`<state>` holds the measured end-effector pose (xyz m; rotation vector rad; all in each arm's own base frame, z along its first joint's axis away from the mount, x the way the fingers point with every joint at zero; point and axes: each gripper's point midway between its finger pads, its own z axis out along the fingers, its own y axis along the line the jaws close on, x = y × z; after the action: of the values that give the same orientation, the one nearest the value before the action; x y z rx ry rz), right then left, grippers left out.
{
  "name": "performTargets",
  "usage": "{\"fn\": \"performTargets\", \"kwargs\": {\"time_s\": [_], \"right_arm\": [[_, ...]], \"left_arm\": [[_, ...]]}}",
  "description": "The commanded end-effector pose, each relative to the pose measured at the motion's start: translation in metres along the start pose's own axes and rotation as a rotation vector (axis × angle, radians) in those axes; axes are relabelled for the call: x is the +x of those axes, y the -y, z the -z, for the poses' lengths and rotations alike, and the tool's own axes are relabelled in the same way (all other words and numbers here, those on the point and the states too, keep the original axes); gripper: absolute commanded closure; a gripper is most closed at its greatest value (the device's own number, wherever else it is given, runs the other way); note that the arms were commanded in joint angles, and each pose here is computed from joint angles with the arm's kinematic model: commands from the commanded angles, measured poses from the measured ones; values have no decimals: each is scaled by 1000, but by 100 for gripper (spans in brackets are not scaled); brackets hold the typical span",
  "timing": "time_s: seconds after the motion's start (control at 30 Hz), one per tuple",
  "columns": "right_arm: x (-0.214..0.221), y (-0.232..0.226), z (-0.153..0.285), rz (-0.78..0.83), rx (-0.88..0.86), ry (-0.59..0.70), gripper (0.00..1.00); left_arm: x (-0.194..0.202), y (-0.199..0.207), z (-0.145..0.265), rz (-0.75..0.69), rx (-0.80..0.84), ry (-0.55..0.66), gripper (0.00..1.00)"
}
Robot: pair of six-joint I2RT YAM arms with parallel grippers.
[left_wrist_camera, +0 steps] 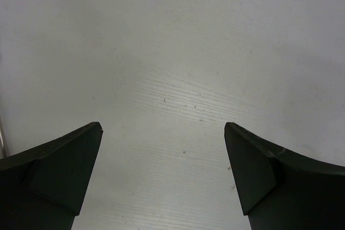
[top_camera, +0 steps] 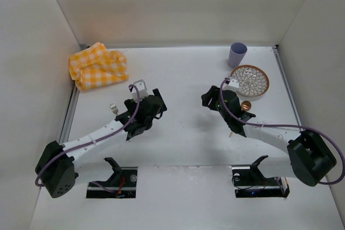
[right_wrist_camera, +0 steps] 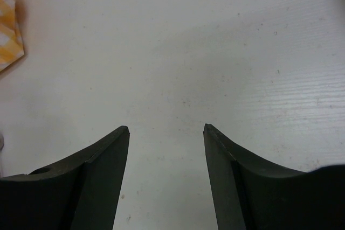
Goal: Set the dinner table for one person
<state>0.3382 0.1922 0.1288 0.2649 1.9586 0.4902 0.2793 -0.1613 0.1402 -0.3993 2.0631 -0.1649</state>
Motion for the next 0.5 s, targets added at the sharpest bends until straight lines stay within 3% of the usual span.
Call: {"fn": "performTargets", "kwargs": {"time_s": [0.0, 0.4, 0.43, 0.47], "right_arm": [[-19, -13, -3, -17, -29, 51, 37], [-15, -15, -5, -11, -31, 39, 37], [-16, -16, -4, -12, -34, 41, 37], [-17, -16, -4, -13, -36, 43, 37]], "left_arm": [[-15, -2, -6, 36, -6, 61, 0], [-116, -30, -76, 117, -150, 349, 1], [-123, -32, -84, 133, -136, 363, 16], [-132, -36, -93, 144, -139, 379, 52]]}}
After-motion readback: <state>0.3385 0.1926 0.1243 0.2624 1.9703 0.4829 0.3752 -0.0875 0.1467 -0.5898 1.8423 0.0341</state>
